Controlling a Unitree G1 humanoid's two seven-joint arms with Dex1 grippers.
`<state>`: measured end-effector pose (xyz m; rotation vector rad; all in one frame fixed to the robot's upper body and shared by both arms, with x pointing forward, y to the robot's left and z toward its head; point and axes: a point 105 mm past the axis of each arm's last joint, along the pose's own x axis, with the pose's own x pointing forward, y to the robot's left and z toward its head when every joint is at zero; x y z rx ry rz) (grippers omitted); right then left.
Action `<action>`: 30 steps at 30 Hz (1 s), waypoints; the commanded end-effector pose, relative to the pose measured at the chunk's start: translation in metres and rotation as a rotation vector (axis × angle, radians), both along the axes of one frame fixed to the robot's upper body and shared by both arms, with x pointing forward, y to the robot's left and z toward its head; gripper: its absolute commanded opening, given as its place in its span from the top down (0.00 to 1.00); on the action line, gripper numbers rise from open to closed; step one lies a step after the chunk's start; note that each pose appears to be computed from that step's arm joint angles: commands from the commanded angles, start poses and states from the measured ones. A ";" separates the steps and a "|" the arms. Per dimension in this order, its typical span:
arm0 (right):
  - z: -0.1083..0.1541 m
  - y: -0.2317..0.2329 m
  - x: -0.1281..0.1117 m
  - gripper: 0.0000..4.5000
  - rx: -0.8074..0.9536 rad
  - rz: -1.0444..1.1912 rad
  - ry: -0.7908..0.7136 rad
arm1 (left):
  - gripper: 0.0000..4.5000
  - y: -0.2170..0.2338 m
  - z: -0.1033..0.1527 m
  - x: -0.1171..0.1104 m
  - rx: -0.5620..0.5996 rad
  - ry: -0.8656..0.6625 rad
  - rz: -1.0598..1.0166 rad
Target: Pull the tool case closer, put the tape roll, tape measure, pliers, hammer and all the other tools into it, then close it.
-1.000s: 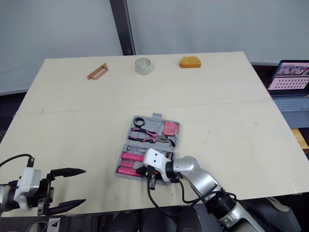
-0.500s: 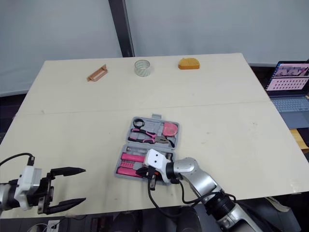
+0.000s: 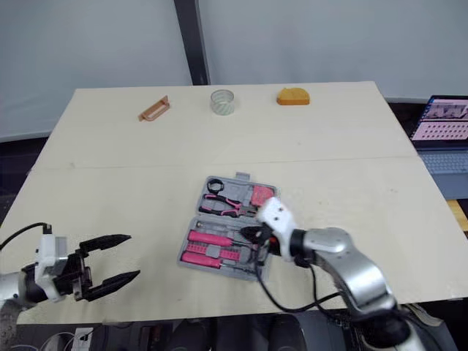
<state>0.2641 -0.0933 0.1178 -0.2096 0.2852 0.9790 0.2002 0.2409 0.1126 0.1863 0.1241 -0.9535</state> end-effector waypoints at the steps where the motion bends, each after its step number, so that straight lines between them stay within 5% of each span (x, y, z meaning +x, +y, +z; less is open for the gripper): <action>1: 0.011 -0.030 -0.004 1.00 0.022 -0.139 -0.017 | 0.00 0.006 0.008 0.003 -0.011 -0.045 0.052; 9: -0.007 -0.076 -0.023 1.00 -0.002 -0.335 0.040 | 0.00 0.011 0.002 0.003 -0.022 -0.047 0.105; 26: -0.020 -0.098 -0.033 1.00 -0.015 -0.424 0.079 | 0.00 0.005 -0.003 0.002 -0.021 -0.034 0.113; 30: -0.022 -0.100 -0.034 0.71 0.003 -0.422 0.098 | 0.00 0.005 -0.004 0.002 -0.018 -0.033 0.118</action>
